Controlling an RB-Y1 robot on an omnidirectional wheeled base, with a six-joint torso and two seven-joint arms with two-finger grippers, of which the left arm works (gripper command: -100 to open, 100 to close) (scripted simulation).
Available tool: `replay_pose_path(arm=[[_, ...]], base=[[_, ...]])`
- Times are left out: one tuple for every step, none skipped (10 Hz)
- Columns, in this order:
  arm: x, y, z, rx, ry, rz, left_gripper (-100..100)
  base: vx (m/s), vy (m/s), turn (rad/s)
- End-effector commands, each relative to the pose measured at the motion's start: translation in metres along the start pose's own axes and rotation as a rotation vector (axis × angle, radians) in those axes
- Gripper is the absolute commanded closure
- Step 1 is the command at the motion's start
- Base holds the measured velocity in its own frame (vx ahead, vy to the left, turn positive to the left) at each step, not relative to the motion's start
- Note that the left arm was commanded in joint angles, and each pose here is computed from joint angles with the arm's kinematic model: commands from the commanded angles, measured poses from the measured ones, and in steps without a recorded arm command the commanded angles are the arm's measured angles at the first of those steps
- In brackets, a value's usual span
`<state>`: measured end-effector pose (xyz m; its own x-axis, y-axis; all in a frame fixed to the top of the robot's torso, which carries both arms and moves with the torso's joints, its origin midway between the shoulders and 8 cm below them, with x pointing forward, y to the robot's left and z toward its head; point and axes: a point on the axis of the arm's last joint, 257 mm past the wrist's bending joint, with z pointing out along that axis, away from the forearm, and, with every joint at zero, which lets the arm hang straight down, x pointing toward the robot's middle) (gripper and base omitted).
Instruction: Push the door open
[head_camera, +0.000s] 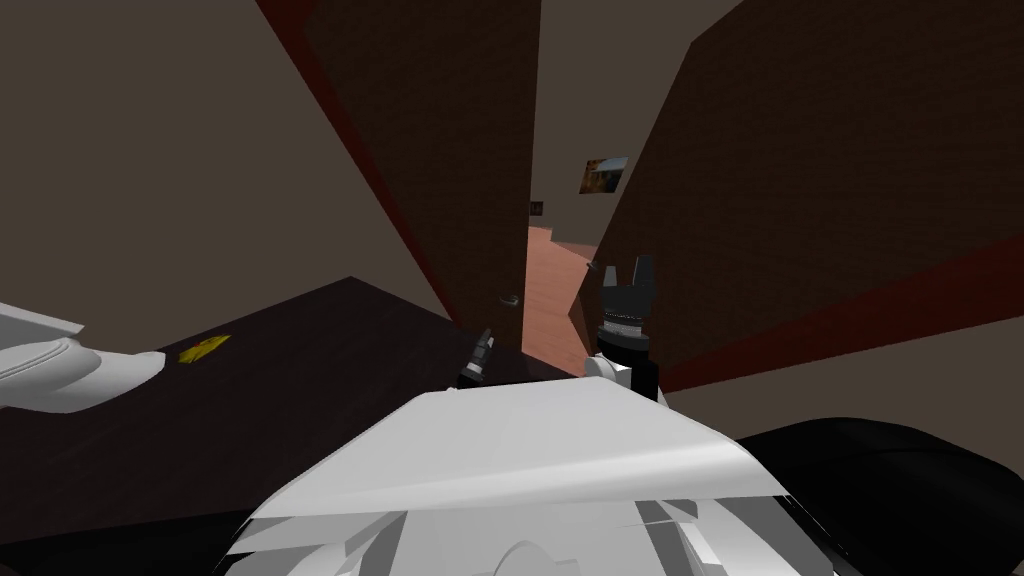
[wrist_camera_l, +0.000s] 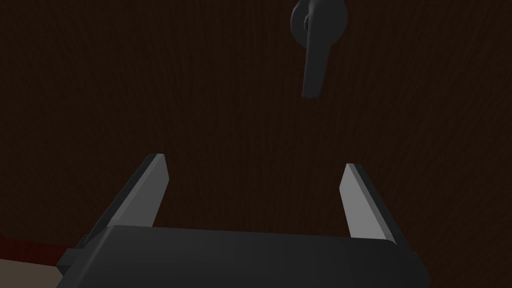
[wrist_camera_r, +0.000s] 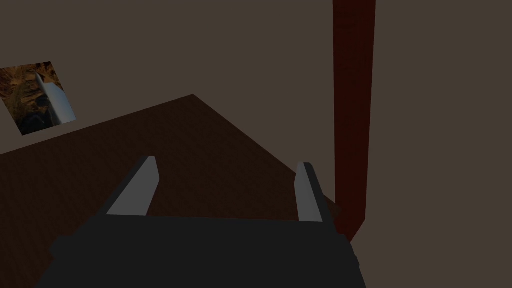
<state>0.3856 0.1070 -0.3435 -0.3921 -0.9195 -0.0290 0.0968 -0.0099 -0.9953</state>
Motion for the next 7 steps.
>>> replay_pose_path(arm=[[0.006, 0.011, -0.0032, -0.02, 0.015, -0.007, -100], [0.01, 0.017, -0.0054, -0.033, 0.025, -0.011, -100], [0.014, 0.023, -0.0076, -0.045, 0.034, -0.016, -100], [0.018, 0.03, -0.0105, -0.06, 0.046, -0.021, -100], [0.022, 0.037, -0.0131, -0.073, 0.056, -0.026, -100], [0.026, 0.042, -0.0155, -0.085, 0.064, -0.03, -100], [0.024, 0.039, -0.0133, -0.077, 0.059, -0.026, -100]], base=[[0.15, 0.013, -0.014], [0.155, 0.011, -0.021], [0.182, -0.024, -0.019], [0.234, -0.004, -0.013], [0.238, 0.007, -0.025], [0.238, -0.012, -0.017], [0.108, -0.008, 0.001]])
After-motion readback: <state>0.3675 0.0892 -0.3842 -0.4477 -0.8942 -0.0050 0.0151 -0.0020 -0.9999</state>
